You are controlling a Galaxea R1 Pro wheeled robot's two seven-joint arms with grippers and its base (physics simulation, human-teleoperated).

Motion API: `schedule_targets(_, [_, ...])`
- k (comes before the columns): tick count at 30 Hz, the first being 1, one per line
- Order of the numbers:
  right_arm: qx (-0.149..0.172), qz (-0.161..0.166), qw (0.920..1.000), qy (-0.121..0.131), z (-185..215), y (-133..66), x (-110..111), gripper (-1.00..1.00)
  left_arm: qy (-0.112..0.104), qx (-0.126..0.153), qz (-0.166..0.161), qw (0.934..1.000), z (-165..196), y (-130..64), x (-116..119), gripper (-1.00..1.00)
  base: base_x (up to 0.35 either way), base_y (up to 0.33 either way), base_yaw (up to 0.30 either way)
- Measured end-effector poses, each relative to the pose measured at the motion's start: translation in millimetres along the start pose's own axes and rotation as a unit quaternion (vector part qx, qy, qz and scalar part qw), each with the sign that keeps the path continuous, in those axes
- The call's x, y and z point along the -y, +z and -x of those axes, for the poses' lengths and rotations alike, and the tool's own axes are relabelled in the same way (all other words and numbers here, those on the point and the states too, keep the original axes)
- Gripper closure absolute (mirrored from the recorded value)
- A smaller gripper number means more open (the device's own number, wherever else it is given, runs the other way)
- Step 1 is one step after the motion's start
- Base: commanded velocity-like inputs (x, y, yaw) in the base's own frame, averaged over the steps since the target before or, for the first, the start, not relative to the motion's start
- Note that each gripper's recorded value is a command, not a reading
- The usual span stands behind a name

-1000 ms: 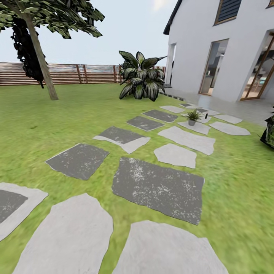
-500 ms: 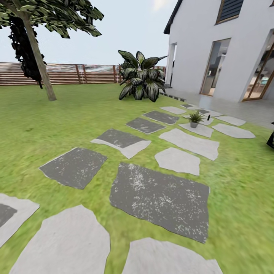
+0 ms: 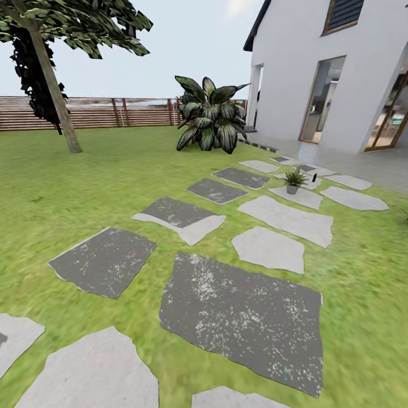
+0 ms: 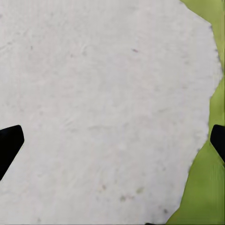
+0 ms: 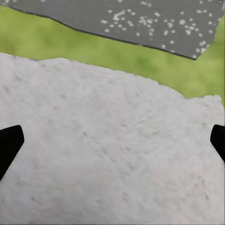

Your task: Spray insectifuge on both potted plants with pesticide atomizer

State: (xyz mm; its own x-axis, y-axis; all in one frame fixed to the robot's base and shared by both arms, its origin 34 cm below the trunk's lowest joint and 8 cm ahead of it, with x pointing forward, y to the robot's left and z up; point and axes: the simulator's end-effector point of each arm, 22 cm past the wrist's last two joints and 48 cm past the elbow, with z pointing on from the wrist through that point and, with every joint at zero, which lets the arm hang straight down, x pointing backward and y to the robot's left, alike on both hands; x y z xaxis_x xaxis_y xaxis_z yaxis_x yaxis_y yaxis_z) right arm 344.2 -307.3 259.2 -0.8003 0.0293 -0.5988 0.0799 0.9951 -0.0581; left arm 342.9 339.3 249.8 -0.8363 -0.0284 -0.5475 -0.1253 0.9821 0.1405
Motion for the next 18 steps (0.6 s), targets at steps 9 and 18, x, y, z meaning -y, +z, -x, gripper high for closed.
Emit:
schedule_targets(9, [-0.004, 0.0, 1.0, 0.0, -4.0, -0.7, 0.1, -1.0, 0.0, 0.0, 0.0, 1.0, 0.2, 0.0, 0.2, -1.0, 0.336, 0.0, 0.0])
schedule_targets(18, [-0.007, 0.0, 1.0, 0.0, -6.2, -1.1, 0.0, -1.0, 0.0, 0.0, 0.0, 1.0, 0.3, 0.0, 0.5, -1.0, 0.336, 0.0, 0.0])
